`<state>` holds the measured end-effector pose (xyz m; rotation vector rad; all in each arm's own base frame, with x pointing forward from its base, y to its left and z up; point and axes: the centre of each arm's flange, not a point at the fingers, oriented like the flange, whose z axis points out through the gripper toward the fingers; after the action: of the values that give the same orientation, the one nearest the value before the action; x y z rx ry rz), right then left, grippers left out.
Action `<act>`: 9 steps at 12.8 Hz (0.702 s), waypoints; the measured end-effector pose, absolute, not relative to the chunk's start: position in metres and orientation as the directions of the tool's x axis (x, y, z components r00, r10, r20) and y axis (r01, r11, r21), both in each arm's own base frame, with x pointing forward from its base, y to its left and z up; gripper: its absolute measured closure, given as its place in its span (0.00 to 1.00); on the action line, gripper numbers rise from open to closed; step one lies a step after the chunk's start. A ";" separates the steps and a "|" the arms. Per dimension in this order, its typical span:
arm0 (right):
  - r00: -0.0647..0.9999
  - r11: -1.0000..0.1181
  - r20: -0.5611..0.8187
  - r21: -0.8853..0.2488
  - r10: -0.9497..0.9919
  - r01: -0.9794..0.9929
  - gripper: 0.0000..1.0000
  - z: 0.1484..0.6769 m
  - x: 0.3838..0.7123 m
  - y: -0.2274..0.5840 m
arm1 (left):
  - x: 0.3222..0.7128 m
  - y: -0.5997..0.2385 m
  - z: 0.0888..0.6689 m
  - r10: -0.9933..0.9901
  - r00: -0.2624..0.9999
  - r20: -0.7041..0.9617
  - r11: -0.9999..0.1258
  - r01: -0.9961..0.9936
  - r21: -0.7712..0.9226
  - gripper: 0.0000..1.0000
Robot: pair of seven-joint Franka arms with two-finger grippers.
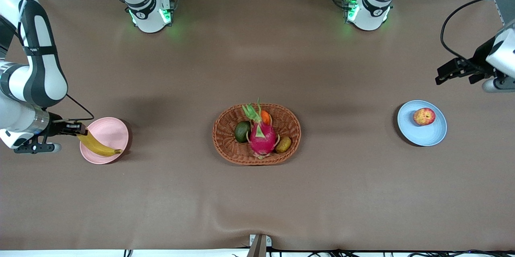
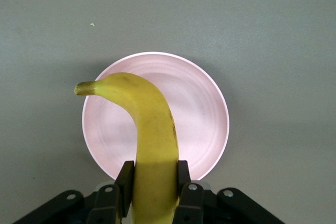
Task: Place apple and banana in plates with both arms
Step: 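Lower the banana onto the pink plate and open the right gripper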
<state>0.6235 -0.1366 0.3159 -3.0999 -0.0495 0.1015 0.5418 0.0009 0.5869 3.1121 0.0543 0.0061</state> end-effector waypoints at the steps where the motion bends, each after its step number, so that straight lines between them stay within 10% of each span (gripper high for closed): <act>1: 0.997 -0.999 -0.064 -0.040 0.031 0.028 0.63 0.314 0.624 -0.138 | 0.537 0.001 0.593 0.035 0.999 0.004 -0.999 0.035 0.030 0.00; 4: 0.999 -0.999 -0.050 -0.036 0.022 0.020 0.59 0.312 0.625 -0.144 | 0.527 0.001 0.604 0.035 0.999 0.001 -0.999 0.035 0.031 0.00; 9: 0.998 -0.999 -0.060 -0.042 0.028 0.025 0.05 0.315 0.626 -0.140 | 0.529 -0.002 0.612 0.044 0.999 0.019 -0.999 0.044 0.031 0.00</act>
<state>0.6256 -0.1405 0.3153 -3.0989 -0.0413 0.0932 0.5294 -0.0019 0.6123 3.1101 0.0686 0.0306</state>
